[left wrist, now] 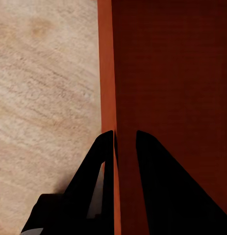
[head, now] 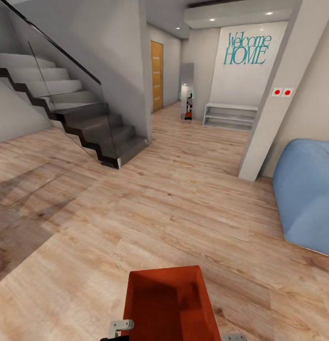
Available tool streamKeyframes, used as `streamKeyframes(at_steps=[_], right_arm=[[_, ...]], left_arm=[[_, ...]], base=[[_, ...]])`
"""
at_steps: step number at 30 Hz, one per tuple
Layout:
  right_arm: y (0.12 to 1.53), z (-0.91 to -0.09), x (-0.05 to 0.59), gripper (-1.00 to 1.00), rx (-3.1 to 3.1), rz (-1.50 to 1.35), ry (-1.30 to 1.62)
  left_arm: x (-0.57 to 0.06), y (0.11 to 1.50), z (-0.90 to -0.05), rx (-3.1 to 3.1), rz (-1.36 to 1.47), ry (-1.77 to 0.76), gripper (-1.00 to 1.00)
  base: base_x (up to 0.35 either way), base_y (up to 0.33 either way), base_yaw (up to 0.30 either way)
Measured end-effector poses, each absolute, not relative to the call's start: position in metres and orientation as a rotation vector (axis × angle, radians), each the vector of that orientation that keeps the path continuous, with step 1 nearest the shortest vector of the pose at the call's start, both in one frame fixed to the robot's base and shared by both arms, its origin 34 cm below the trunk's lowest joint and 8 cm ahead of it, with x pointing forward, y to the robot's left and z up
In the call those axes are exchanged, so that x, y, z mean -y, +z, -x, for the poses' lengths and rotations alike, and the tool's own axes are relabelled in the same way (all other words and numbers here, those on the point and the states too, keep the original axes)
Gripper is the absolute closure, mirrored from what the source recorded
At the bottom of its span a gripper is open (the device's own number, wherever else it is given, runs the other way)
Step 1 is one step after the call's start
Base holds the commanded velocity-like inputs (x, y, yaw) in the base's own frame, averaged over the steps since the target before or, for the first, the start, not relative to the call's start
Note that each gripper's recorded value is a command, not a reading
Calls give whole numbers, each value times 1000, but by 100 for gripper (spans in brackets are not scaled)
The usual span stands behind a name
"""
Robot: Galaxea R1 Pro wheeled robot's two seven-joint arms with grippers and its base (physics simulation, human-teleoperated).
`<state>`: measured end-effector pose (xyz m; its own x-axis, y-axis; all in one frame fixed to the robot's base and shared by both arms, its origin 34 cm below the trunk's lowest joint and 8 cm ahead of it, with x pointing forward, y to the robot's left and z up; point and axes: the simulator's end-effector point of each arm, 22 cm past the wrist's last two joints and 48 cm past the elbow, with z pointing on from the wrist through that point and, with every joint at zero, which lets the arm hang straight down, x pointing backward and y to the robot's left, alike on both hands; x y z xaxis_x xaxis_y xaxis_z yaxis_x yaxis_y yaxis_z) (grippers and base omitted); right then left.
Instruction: Move the two storage containers from the living room to the garage. In the garage, place one container on the floor and stack the other container on top of it (either order is fine).
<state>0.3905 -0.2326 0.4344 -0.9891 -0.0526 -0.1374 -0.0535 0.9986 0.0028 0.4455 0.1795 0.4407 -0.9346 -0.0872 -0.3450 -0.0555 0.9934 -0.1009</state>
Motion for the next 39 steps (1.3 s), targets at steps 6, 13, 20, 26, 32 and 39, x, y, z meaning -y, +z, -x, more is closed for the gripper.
streamKeyframes(at_steps=[6,13,20,26,32,39], right_arm=[[434,-390,233,100,-3004,80,10],[434,-390,232,100,-3004,80,10],[434,-390,233,100,-3004,79,10],[434,-390,233,100,-3004,80,10],[434,-390,233,100,-3004,79,10],[434,-390,233,100,-3004,80,10]], left_arm=[[-179,441,-445,-2781,102,-127,100],[-180,441,-445,-2781,103,-127,100],[-179,441,-445,-2781,102,-127,100],[-179,441,-445,-2781,103,-127,100],[-179,441,-445,-2781,102,-127,100],[-179,441,-445,-2781,103,-127,100]], base=[[303,0,-14],[303,0,-2],[303,0,0],[303,0,0],[302,0,0],[302,0,0]])
